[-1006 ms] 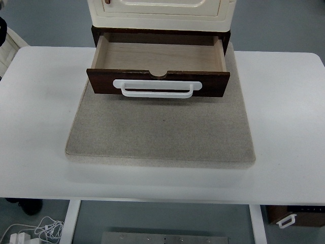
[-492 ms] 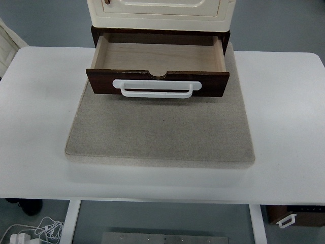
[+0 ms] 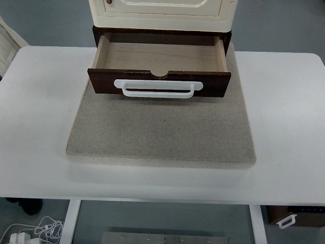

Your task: Close drawer under combined cabinet

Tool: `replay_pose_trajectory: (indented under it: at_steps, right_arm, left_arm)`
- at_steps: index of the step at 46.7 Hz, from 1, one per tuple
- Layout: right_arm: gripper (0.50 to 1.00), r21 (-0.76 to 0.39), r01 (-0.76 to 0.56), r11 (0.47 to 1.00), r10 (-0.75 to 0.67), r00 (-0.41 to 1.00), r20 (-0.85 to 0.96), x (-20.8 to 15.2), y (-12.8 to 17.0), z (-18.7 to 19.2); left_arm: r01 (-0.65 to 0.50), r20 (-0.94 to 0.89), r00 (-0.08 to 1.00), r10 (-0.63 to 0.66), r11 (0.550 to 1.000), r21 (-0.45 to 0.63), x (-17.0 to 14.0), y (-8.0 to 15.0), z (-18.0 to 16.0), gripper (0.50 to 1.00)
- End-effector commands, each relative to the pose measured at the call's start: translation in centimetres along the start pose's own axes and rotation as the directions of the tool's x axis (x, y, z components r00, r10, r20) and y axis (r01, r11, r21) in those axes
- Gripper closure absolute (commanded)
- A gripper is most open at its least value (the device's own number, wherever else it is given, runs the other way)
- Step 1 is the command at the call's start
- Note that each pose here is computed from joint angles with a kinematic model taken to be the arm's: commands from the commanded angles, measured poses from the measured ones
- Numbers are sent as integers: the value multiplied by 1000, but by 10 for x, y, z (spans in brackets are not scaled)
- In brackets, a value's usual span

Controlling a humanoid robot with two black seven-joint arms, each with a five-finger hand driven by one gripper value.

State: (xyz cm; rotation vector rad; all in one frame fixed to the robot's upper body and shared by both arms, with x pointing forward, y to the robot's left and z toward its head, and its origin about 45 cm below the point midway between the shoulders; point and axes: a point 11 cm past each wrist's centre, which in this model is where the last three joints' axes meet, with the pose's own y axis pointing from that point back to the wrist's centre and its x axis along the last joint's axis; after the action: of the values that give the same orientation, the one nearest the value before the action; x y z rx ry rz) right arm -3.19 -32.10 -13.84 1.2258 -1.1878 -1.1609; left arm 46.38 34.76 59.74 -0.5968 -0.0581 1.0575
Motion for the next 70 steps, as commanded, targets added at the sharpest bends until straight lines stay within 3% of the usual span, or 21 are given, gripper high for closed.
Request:
replay_pose_trajectory:
  at_steps: [1, 15, 24, 32, 53, 70]
  right_arm:
    - [548, -1, 0, 1000, 0, 1000, 0, 0, 0, 1]
    - [548, -1, 0, 1000, 0, 1000, 0, 0, 0, 1]
    - [548, -1, 0, 1000, 0, 1000, 0, 0, 0, 1]
    - [548, 0, 0, 1000, 0, 1000, 0, 0, 0, 0]
    - [548, -1, 0, 1000, 0, 1000, 0, 0, 0, 1]
    - [548, -1, 0, 1000, 0, 1000, 0, 0, 0, 1]
  left_arm:
    - [56, 51, 997, -56, 998, 8, -20, -3, 2, 504]
    - [252, 155, 953, -260, 965, 67, -87, 0, -5, 504]
    - [375, 207, 887, -412, 906, 198, -135, 11, -43, 504]
    - [453, 257, 800, -542, 827, 333, -168, 25, -87, 504]
    - [544, 233, 629, -742, 634, 550, -218, 55, -188, 504]
    - [540, 150, 459, -876, 410, 735, -242, 97, -253, 504]
